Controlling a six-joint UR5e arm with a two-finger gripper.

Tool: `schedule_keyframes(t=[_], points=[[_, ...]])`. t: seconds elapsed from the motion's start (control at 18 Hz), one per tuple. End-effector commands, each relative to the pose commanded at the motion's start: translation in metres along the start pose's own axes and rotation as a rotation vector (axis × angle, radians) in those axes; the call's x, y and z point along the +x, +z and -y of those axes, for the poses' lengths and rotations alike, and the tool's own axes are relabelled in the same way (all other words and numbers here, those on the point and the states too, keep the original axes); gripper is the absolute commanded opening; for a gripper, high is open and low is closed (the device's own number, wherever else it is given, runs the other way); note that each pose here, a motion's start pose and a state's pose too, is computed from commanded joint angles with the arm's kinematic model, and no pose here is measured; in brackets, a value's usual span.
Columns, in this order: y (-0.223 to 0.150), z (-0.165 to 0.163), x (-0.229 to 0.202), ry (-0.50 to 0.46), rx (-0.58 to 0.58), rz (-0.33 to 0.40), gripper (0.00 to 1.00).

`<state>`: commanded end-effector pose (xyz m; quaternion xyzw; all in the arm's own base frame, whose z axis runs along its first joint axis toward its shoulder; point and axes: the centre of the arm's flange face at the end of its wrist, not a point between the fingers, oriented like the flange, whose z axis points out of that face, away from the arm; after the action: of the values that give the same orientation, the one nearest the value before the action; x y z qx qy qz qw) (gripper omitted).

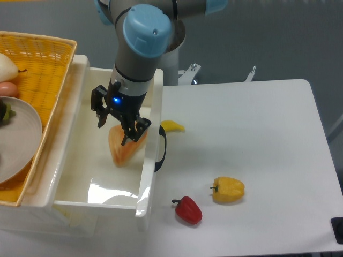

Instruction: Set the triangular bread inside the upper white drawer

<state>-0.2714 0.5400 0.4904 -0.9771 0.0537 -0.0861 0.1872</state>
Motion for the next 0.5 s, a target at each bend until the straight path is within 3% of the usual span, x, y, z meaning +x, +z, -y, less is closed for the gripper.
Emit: schedule_keyframes(t=[0.22,0.33,0.5], points=[[-0.029,-0.009,-0.027,-0.036,0.034,0.049,0.81],[-0.047,-0.017,-0.043,-0.061,0.052,0.080,0.97],[-0.064,-0.039,-0.072,-0.116,0.062,0.111,1.00]])
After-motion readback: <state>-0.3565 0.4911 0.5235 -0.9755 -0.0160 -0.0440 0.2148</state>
